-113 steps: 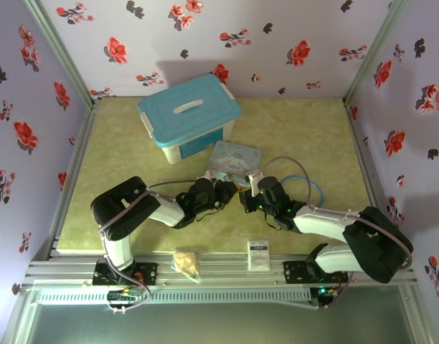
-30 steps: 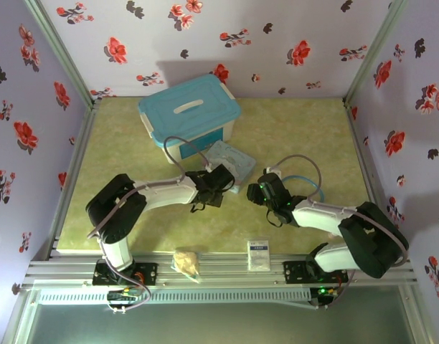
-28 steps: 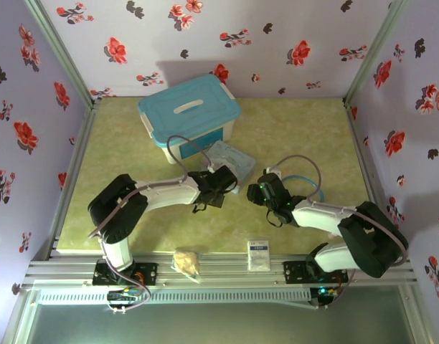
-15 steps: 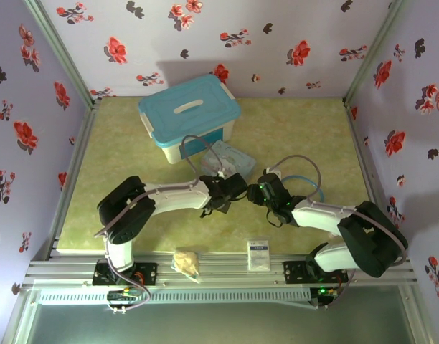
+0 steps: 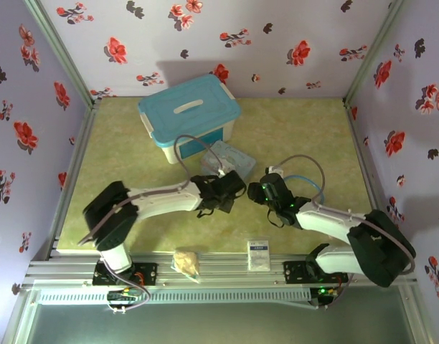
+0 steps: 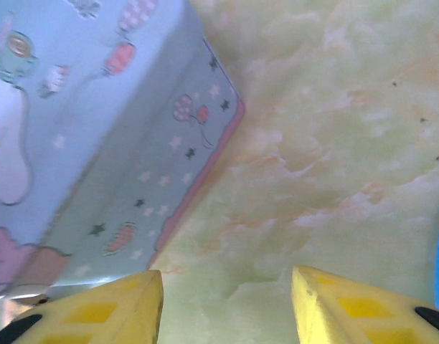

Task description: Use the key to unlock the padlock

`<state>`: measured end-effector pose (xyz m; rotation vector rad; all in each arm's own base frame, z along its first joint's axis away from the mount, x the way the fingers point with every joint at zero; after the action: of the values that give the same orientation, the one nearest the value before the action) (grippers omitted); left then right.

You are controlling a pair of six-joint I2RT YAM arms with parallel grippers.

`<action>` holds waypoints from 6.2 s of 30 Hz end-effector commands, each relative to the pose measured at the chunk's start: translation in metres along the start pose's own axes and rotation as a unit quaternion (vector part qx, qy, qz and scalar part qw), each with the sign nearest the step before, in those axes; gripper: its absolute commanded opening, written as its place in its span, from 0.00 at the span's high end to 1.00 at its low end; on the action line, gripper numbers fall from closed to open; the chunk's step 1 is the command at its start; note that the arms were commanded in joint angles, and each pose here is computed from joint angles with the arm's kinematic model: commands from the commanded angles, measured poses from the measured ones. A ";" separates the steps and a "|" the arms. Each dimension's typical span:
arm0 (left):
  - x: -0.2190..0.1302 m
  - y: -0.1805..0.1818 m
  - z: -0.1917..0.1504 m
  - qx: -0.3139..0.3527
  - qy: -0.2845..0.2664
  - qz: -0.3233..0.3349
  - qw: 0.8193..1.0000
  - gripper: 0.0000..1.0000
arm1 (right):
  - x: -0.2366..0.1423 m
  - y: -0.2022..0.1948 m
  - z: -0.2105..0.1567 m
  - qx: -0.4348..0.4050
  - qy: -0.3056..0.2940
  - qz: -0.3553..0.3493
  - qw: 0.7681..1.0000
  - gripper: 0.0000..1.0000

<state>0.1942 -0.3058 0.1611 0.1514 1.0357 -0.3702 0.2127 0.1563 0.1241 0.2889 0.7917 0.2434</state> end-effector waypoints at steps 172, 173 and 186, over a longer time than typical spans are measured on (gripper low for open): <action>0.071 0.081 0.061 -0.135 -0.096 -0.083 0.983 0.74 | 0.056 0.027 -0.049 0.266 0.047 0.096 0.958 1.00; 0.073 0.082 0.060 -0.134 -0.094 -0.082 0.983 0.77 | 0.057 0.027 -0.048 0.272 0.041 0.097 0.957 1.00; 0.090 0.090 0.045 -0.134 -0.064 -0.051 0.988 0.78 | 0.050 0.020 -0.030 0.299 -0.031 0.096 0.949 1.00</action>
<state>0.3158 -0.2760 0.1484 -0.2950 0.8083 -0.4357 0.2173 0.2061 0.0747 0.9288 0.8324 0.2410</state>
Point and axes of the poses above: each hand's point on the last joint's axis, 136 mm out from that joint toward the fingers, its own x axis out along the fingers, its own y axis along the line the jaws close on, z = x × y, the point moved 9 cm from there along -x, back along the fingers, and after that the axes turned 4 degrees about -x, right-handed, at the moved point
